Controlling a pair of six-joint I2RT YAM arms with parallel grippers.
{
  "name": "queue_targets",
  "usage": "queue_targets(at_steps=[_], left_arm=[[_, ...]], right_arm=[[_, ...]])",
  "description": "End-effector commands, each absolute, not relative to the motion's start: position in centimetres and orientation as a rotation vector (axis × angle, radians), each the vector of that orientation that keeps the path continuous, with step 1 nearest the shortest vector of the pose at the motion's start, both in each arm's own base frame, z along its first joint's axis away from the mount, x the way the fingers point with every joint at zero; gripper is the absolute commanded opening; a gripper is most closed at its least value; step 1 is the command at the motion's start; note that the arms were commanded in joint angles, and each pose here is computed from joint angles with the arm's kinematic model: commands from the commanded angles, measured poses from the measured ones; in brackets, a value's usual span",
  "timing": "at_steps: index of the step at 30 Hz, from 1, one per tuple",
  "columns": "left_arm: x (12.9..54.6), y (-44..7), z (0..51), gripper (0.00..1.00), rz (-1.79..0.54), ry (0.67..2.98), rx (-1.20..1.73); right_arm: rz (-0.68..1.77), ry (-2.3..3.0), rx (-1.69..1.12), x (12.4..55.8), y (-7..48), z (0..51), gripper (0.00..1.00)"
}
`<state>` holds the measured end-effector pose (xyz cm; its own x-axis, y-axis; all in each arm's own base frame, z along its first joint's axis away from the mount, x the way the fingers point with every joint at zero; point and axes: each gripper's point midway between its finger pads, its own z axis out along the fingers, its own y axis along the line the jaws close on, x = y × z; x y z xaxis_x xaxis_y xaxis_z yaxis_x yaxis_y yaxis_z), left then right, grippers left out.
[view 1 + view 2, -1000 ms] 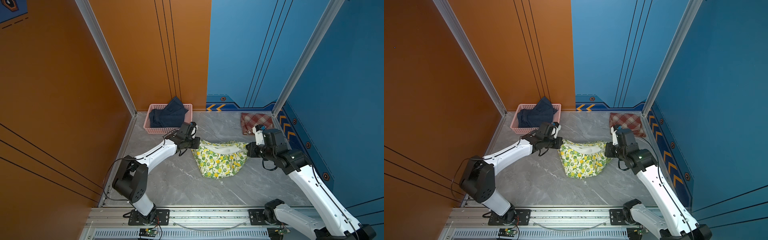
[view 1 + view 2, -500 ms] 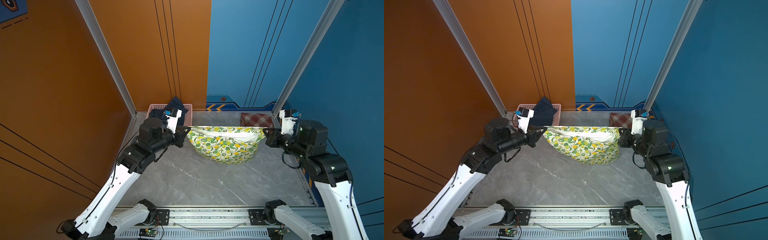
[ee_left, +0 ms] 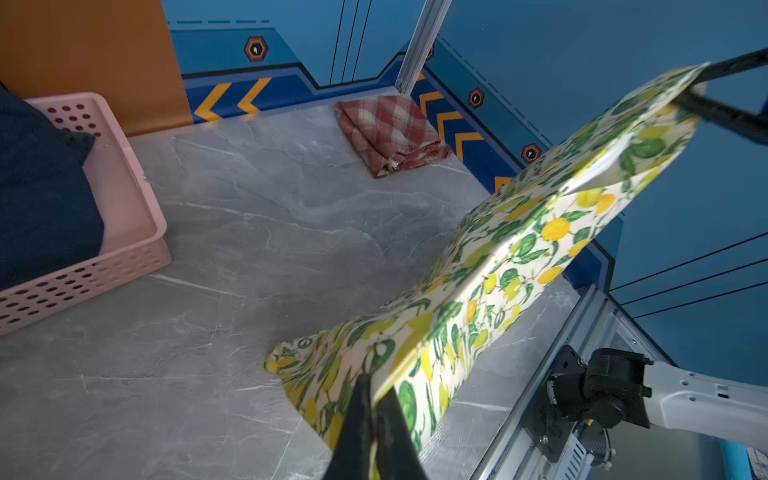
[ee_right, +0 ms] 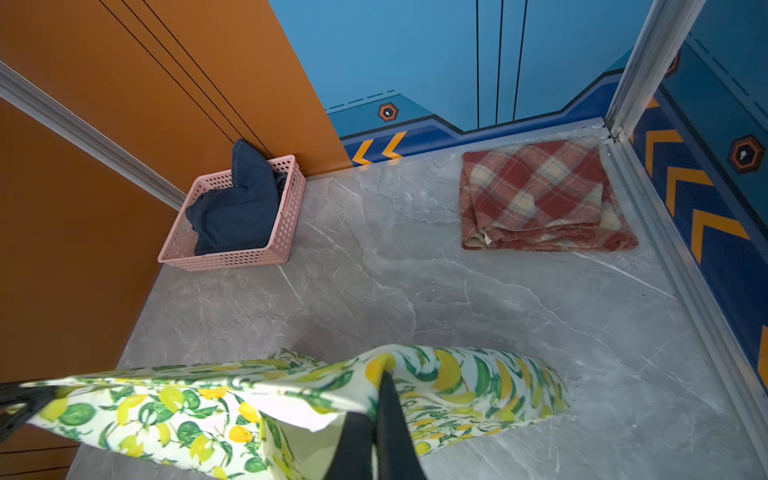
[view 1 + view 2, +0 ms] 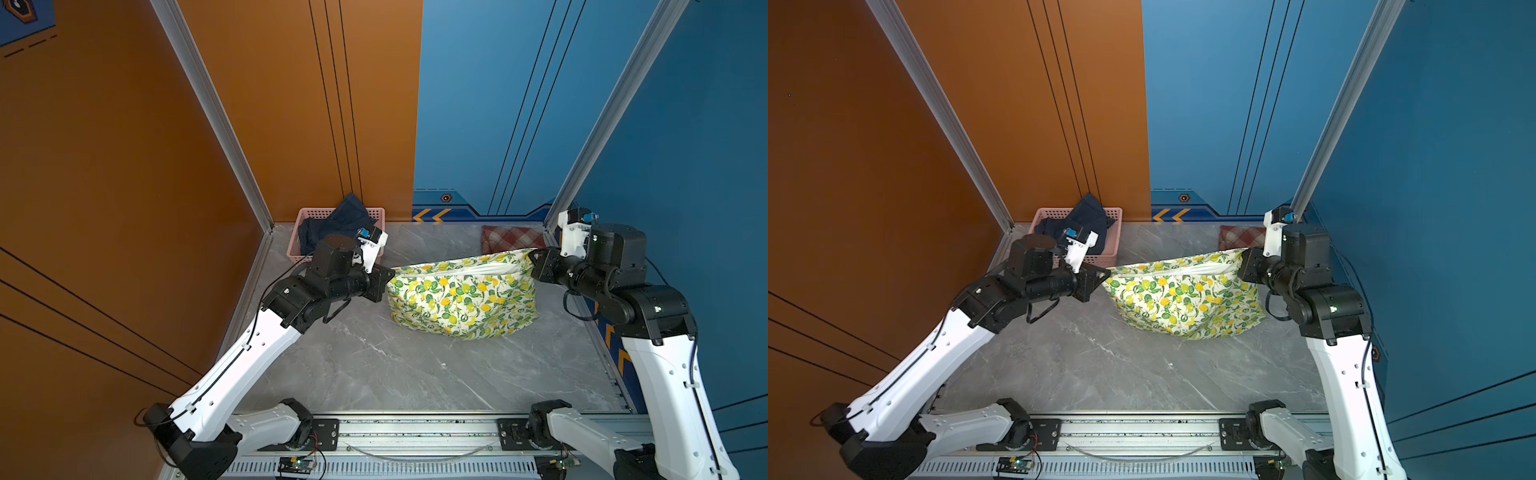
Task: Fold and stack the skirts
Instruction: 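Lift the lemon-print skirt by its waistband with both grippers, stretching it taut, then lay the skirt flat on the table and release it with both grippers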
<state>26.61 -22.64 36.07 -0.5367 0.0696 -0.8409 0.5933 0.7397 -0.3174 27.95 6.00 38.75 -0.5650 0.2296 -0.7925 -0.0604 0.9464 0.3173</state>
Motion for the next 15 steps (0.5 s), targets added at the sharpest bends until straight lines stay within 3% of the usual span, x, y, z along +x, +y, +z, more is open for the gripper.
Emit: queue_targets(at_steps=[1,10,13,15], left_arm=[[24.8,-21.0,40.8,0.00,-0.786,1.920,0.481],[19.5,-18.6,47.8,0.00,-0.856,1.731,0.485],[20.9,-18.9,49.0,0.00,-0.830,1.738,0.478],[24.2,-19.9,48.5,0.00,-0.829,1.796,0.449]], right_arm=[[0.342,2.120,0.178,26.3,4.7,39.3,0.00],[0.396,1.974,0.125,19.4,4.6,45.5,0.00],[0.437,1.947,0.127,19.4,5.0,47.0,0.00],[0.438,1.994,0.125,21.9,5.7,46.4,0.00]])
